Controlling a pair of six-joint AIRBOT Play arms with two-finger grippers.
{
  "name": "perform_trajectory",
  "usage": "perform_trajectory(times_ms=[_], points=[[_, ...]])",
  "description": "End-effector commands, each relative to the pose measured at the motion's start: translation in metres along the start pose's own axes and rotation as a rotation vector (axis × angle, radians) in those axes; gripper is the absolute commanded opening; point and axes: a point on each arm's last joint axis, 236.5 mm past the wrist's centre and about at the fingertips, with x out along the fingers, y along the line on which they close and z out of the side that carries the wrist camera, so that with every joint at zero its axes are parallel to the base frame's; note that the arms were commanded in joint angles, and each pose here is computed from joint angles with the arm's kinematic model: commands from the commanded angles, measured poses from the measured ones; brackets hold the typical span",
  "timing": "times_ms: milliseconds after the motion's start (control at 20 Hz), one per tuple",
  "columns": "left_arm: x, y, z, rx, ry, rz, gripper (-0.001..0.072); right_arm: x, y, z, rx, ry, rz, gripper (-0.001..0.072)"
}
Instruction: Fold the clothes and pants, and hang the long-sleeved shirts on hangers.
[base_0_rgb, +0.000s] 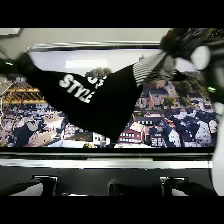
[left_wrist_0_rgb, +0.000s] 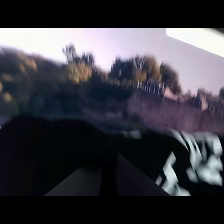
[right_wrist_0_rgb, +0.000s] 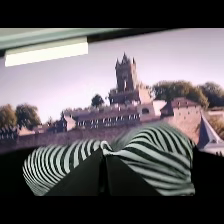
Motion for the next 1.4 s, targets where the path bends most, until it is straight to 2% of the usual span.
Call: perform_trajectory(times_ms=[0,100,150,200,250,300,400,450,600,800,1200,1300,1350], points=[[0.099,0.017,-0.063,-0.139,0.254,-0.048,0.0038,0.072,-0.007,-0.092,-0.007,0.281,-0.046,0.0035],[0.117,0.022,-0.08,-0.172,0.314,-0.049,0.0037,0.075,-0.013,-0.109,-0.066,0.344,-0.058,0.0044],[0.12,0.023,-0.082,-0.175,0.323,-0.047,0.0037,0.069,-0.016,-0.114,-0.114,0.375,-0.062,0.0162],[0.119,0.023,-0.082,-0.17,0.321,-0.048,0.0037,0.06,-0.021,-0.121,-0.19,0.425,-0.065,0.0384],[0.118,0.023,-0.081,-0.157,0.318,-0.051,0.0038,0.049,-0.026,-0.132,-0.254,0.489,-0.067,0.0525],[0.116,0.024,-0.081,-0.154,0.321,-0.049,0.0038,0.036,-0.032,-0.143,-0.269,0.554,-0.063,0.0565],[0.114,0.024,-0.084,-0.149,0.337,-0.047,0.0038,0.022,-0.029,-0.168,-0.131,0.645,0.035,0.0586],[0.114,0.024,-0.085,-0.144,0.338,-0.048,0.0038,0.016,-0.026,-0.19,-0.048,0.715,0.095,0.0674],[0.114,0.024,-0.084,-0.138,0.337,-0.049,0.0038,-0.001,0.004,-0.272,0.177,0.936,0.302,0.0678],[0.114,0.024,-0.085,-0.138,0.337,-0.049,0.0038,0.004,0.041,-0.351,0.304,0.993,0.353,0.0676],[0.114,0.024,-0.084,-0.127,0.334,-0.051,0.0039,0.02,0.114,-0.405,0.406,1.002,0.443,0.0648],[0.114,0.025,-0.084,-0.128,0.334,-0.05,0.0039,0.024,0.119,-0.411,0.407,0.995,0.437,0.0531],[0.114,0.026,-0.084,-0.131,0.337,-0.049,0.0039,0.028,0.118,-0.408,0.411,0.975,0.432,0.0386]])
